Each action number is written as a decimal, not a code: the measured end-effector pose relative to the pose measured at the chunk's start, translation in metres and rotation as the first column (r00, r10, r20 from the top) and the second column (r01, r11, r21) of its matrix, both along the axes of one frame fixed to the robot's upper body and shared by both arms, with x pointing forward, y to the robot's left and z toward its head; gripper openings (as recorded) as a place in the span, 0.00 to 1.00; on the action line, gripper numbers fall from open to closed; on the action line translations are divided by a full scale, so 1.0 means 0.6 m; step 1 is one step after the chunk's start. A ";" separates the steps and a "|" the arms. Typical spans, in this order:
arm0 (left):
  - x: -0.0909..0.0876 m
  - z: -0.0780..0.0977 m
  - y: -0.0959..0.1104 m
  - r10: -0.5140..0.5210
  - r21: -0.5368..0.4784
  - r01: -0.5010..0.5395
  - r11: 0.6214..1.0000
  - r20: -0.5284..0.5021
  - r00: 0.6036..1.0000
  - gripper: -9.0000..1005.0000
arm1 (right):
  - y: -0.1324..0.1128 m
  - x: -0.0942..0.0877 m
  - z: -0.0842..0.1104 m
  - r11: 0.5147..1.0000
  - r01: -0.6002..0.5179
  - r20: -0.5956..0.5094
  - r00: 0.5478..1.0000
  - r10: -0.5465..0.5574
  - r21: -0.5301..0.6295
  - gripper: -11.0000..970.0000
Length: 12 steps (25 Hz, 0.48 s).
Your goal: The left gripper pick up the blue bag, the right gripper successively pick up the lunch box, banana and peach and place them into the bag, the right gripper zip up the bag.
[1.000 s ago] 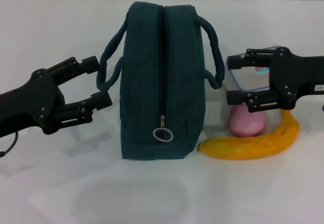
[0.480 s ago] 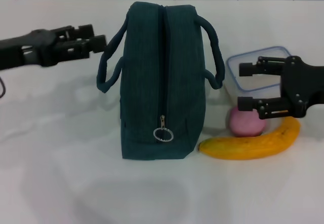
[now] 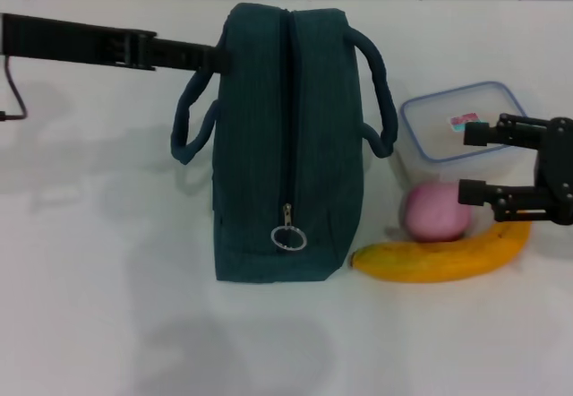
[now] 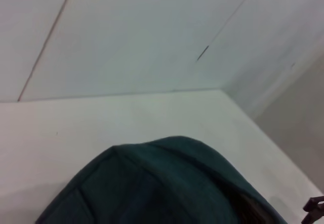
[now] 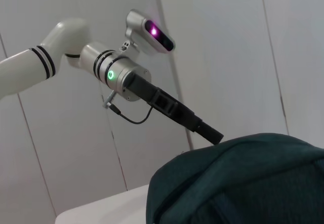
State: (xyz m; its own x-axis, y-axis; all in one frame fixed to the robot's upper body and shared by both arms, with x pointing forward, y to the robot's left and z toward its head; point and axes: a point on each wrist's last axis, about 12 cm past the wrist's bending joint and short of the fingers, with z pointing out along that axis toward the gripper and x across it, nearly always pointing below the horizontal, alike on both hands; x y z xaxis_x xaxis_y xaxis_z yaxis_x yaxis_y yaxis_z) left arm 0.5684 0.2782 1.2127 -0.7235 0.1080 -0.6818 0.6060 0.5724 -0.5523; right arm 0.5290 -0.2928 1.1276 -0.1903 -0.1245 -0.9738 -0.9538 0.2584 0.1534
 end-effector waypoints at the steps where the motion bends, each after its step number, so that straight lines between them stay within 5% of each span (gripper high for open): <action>1: 0.002 0.001 -0.007 -0.009 0.009 0.009 1.000 -0.013 1.000 0.88 | -0.001 -0.001 0.000 1.000 0.002 0.000 1.000 -0.002 0.002 0.84; 12: 0.028 -0.001 -0.047 -0.040 0.036 0.044 0.998 -0.103 0.994 0.85 | -0.028 -0.032 -0.013 0.999 0.037 0.007 0.999 -0.037 0.034 0.84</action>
